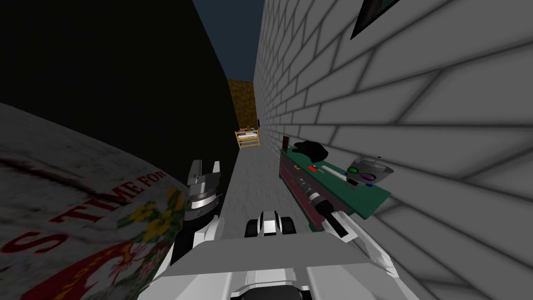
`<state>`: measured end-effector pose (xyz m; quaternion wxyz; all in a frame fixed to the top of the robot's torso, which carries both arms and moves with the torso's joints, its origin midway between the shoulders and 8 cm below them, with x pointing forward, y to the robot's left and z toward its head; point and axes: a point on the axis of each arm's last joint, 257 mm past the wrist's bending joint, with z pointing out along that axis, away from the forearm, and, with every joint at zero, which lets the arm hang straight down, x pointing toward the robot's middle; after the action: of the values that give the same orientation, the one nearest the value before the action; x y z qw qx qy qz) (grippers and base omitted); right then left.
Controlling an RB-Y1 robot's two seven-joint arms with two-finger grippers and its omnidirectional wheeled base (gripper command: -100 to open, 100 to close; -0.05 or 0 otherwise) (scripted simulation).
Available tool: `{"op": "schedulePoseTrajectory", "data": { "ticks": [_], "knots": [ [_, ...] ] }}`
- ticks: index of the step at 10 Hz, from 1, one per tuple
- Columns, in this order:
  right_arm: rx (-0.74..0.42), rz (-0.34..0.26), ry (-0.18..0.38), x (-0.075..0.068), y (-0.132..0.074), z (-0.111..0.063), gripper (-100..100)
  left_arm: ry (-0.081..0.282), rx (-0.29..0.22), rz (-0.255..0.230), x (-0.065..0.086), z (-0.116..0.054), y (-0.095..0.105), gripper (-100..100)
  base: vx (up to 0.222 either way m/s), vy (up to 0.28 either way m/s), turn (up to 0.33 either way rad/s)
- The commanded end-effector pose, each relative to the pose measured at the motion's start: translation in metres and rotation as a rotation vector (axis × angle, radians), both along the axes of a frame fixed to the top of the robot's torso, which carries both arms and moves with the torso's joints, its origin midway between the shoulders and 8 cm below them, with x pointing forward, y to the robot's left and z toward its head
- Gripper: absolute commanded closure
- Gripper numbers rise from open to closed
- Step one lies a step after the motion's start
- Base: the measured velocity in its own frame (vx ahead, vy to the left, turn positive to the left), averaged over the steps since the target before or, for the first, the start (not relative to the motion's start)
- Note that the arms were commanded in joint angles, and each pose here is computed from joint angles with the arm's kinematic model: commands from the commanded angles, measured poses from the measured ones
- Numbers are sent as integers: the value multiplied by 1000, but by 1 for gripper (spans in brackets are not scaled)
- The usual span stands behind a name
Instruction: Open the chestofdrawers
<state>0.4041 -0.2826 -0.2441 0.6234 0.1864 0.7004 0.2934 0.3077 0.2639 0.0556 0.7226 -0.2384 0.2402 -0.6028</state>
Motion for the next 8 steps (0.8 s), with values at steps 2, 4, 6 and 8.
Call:
{"op": "schedulePoseTrajectory", "data": {
  "ticks": [2, 4, 6, 8],
  "knots": [
    [-155, -3, 89, -9, -17, -39, -100, 0, 0, 0, 0, 0, 0, 0, -5, 31, 195],
    [-255, -4, 145, -15, -31, -64, -100, 0, 0, 0, 0, 0, 0, 0, -9, 33, 199],
    [-358, -6, 201, -23, -49, -88, -100, 0, 0, 0, 0, 0, 0, 0, -8, 32, 183],
    [-452, -8, 251, -31, -67, -108, -100, 0, 0, 0, 0, 0, 0, 0, -6, 16, 135]
  ]
}}
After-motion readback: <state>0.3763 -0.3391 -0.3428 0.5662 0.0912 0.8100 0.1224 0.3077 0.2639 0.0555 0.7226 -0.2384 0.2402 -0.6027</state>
